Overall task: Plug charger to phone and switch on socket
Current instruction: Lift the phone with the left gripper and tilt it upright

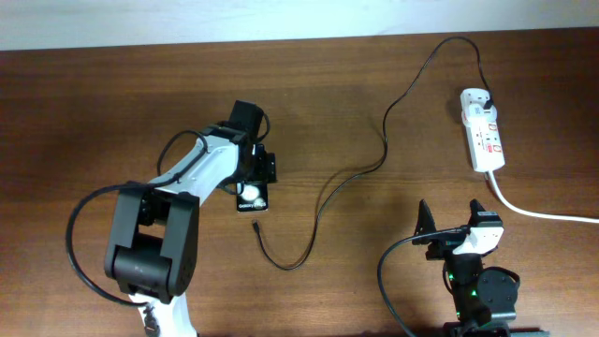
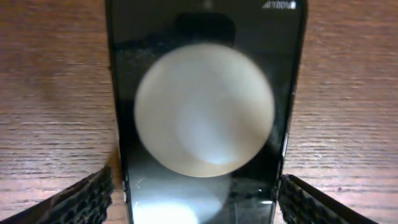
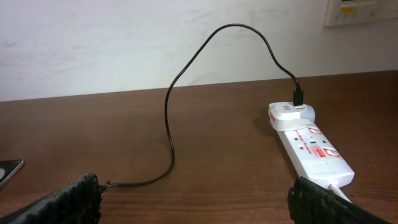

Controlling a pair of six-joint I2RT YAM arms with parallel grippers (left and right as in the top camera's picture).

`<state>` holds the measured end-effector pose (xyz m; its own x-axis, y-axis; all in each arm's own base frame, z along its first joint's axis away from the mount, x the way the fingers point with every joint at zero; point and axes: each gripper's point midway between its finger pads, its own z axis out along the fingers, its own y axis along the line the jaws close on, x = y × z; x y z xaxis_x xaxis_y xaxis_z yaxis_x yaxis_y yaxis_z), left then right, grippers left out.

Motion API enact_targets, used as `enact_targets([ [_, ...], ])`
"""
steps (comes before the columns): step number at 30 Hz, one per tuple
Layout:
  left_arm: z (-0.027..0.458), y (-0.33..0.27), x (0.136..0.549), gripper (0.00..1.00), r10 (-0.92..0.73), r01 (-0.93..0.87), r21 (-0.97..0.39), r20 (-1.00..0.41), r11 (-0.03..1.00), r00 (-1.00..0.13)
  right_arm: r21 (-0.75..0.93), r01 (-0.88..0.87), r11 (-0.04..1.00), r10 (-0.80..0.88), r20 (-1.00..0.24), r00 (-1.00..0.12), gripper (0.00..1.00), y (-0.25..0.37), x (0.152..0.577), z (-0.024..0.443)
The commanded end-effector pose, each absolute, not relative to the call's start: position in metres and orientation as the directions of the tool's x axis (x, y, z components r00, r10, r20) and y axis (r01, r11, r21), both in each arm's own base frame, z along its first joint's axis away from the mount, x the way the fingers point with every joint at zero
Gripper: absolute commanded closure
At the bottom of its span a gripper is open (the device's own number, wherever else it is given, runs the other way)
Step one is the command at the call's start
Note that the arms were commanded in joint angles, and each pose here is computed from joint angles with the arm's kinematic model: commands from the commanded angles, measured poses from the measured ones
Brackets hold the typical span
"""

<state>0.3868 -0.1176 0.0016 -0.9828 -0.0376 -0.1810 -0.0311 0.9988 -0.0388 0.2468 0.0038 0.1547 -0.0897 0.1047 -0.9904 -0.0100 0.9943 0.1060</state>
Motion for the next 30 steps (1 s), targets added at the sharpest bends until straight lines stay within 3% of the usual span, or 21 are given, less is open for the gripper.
enact_targets([
  [1,-0.009,-0.112,0.374,0.12,-0.051,-0.049,-0.018,-0.141,0.999,-0.989,0.108,-0.008,0.994,0.107,-0.990,-0.096,0.01,0.004,0.247,0.152],
  [8,-0.014,-0.123,0.361,0.11,-0.055,-0.056,0.004,-0.121,0.998,-0.991,0.108,-0.008,0.994,0.107,-0.990,-0.096,0.01,0.004,0.247,0.152],
  [13,-0.016,-0.122,0.360,0.23,-0.054,-0.055,0.005,-0.120,0.998,-0.991,0.108,-0.008,0.994,0.107,-0.990,-0.096,0.01,0.004,0.247,0.152],
  [17,-0.016,-0.123,0.361,0.25,-0.054,-0.055,0.004,-0.124,0.998,-0.991,0.108,-0.008,0.994,0.107,-0.990,-0.096,0.01,0.004,0.247,0.152],
  [19,-0.013,-0.123,0.362,0.33,-0.053,-0.054,0.002,-0.124,0.999,-0.991,0.108,-0.008,0.994,0.107,-0.990,-0.096,0.01,0.004,0.247,0.152],
  [22,0.005,-0.122,0.369,0.31,-0.050,-0.049,-0.006,-0.142,0.999,-0.989,0.108,-0.008,0.994,0.107,-0.990,-0.096,0.01,0.004,0.247,0.152],
  [26,0.037,-0.118,0.384,0.31,-0.075,-0.058,-0.096,-0.191,0.994,-0.979,0.108,-0.008,0.994,0.107,-0.990,-0.096,0.01,0.004,0.247,0.152],
  [30,0.057,-0.127,0.387,0.31,-0.065,0.000,-0.383,-0.156,0.924,-0.986,0.108,-0.008,0.994,0.107,-0.990,-0.096,0.01,0.004,0.247,0.152],
])
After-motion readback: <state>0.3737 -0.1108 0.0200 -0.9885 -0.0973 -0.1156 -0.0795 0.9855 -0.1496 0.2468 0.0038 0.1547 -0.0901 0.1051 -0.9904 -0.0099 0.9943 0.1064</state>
